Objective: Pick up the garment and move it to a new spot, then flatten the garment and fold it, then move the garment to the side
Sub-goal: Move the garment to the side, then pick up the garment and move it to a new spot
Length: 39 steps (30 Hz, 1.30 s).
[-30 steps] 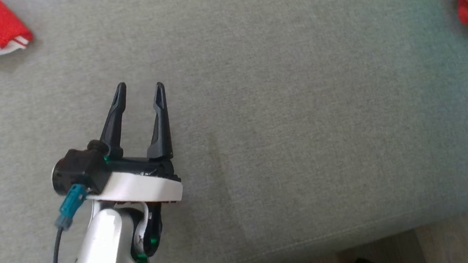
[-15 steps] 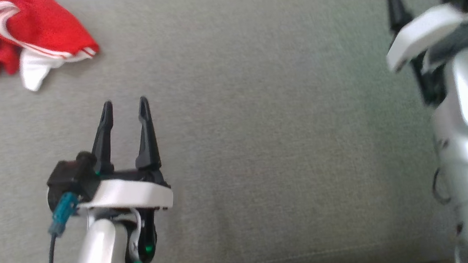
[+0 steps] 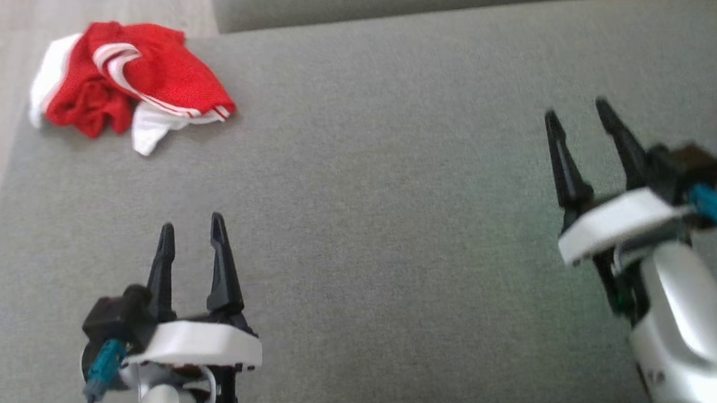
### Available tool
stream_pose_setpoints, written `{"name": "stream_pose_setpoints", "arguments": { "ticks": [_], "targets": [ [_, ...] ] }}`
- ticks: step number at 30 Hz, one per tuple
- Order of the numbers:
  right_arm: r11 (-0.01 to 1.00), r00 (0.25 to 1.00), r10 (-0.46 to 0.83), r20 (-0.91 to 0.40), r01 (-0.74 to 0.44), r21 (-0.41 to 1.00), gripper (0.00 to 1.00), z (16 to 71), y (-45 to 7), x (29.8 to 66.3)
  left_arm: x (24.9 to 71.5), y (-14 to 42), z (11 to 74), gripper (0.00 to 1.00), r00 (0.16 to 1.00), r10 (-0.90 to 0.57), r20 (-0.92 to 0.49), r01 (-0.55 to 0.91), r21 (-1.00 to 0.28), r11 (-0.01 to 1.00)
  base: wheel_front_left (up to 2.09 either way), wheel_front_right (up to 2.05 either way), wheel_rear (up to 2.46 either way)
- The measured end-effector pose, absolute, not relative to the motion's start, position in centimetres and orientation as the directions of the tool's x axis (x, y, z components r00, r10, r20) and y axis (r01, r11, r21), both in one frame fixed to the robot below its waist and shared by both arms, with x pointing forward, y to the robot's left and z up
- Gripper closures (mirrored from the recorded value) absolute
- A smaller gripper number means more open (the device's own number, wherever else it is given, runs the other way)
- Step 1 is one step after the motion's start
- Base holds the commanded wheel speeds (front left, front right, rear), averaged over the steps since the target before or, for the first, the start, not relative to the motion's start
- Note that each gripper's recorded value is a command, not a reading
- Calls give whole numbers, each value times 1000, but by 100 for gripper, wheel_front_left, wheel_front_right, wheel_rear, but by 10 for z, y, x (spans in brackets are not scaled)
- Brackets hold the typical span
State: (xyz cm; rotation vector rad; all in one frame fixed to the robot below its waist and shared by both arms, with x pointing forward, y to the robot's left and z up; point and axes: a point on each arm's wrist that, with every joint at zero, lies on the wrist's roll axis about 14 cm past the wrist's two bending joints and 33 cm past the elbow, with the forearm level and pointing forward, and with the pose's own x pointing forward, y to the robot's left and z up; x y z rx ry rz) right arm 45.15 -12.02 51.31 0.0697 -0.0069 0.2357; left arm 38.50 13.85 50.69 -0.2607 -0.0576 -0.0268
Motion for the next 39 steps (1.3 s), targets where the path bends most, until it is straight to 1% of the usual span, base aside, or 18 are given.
{"name": "stream_pose_setpoints", "arguments": {
  "ticks": [3, 7, 13, 17, 25, 39],
  "targets": [
    [964, 973, 230, 35, -233, 131, 0, 511, -118, 433, 377, 143, 508, 0, 998, -6, 63, 22, -255, 967, 0, 0, 0],
    [961, 974, 223, 32, -225, 161, 0, 504, -120, 412, 368, 143, 505, 0, 999, -5, 54, 18, -257, 966, 0, 0, 0],
    [961, 978, 208, 27, -209, 179, 0, 499, -124, 396, 364, 138, 502, 0, 999, -23, 44, 34, -259, 965, 0, 0, 0],
    [963, 979, 202, -3, -198, 185, 0, 489, -127, 388, 363, 133, 502, 0, 998, -39, 47, 50, -259, 965, 0, 0, 0],
    [965, 982, 187, -4, -184, 185, 0, 491, -132, 385, 363, 130, 505, 0, 997, -49, 55, 62, -259, 964, 0, 0, 0],
    [965, 980, 198, -8, -194, 176, 0, 493, -129, 387, 354, 135, 502, 0, 998, -33, 46, 44, -260, 965, 0, 0, 0]
  ]
}}
